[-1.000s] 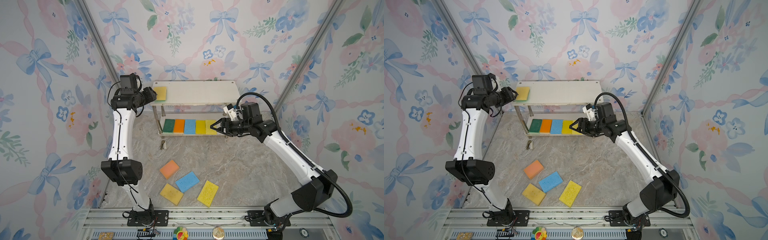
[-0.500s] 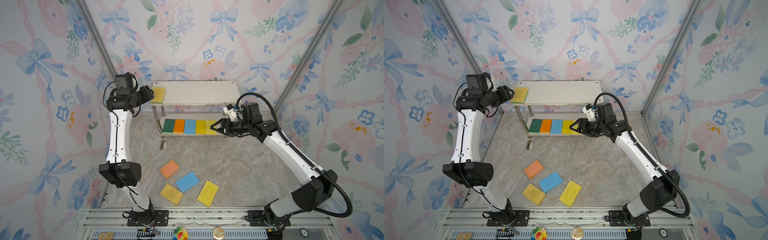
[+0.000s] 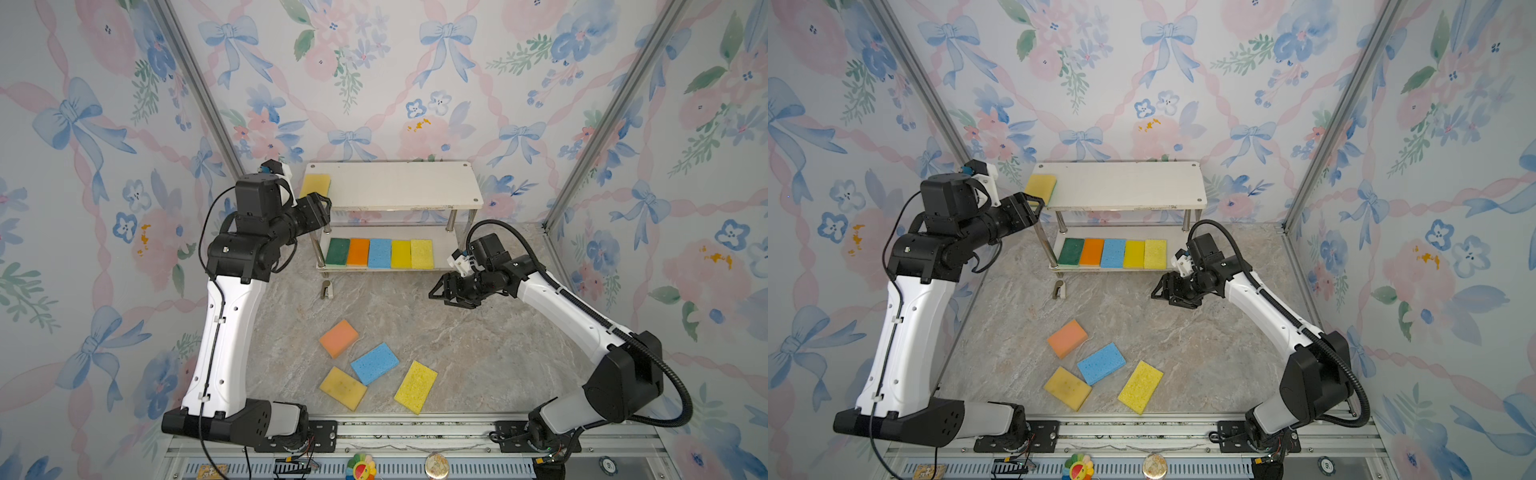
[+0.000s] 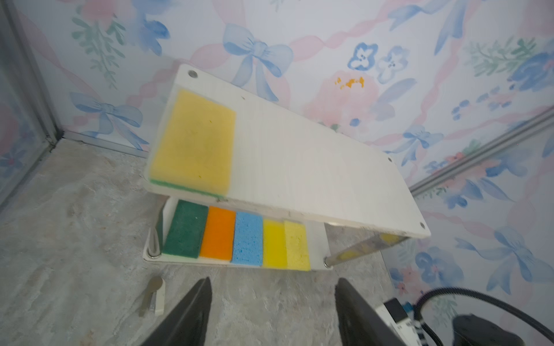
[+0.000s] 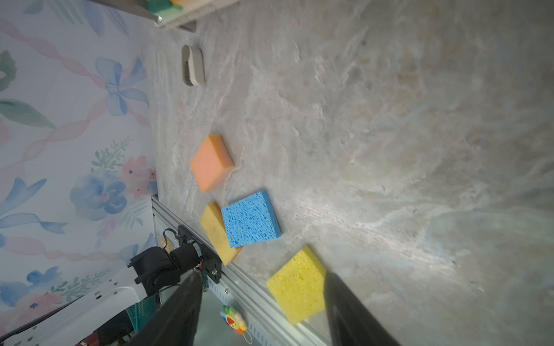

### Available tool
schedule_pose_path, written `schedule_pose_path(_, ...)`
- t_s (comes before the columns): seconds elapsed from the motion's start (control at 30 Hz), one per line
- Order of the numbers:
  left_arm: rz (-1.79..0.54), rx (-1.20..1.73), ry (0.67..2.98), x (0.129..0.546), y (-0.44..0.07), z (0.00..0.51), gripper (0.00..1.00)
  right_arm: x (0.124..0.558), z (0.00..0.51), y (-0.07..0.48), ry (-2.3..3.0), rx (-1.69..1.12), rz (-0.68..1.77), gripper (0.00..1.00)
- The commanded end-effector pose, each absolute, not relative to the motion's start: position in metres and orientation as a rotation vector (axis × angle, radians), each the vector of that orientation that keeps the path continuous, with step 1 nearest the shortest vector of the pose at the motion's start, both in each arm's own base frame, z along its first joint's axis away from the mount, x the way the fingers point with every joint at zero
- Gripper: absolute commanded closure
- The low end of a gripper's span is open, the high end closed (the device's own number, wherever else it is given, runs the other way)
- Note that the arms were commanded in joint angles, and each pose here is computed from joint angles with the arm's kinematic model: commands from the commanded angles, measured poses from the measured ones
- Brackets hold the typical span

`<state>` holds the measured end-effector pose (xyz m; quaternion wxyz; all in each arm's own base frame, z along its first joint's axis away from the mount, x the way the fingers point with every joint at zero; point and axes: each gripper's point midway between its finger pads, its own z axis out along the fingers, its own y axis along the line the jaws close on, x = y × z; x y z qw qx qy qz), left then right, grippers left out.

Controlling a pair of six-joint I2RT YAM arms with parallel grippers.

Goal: Place and organize the cleaning sponges onto the shelf
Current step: 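Lower the right gripper to the yellow sponge on the table while the left gripper lowers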

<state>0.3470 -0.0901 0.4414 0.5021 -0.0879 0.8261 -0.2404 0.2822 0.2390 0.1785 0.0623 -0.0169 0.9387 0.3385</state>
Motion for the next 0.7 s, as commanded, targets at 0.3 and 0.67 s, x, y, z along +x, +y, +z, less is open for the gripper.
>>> schedule_pose_path(0.3, -0.866, -0.309, 2.346, 0.274, -0.191, 0.218, 0.31, 0.128, 0.091, 0.241, 3.363, -0.315, 0.983, 0.28)
schedule_pose_path(0.67, -0.877, -0.265, 2.415, 0.27, -0.206, 0.193, 0.29, 0.104, 0.058, 0.262, 3.405, -0.315, 1.01, 0.31)
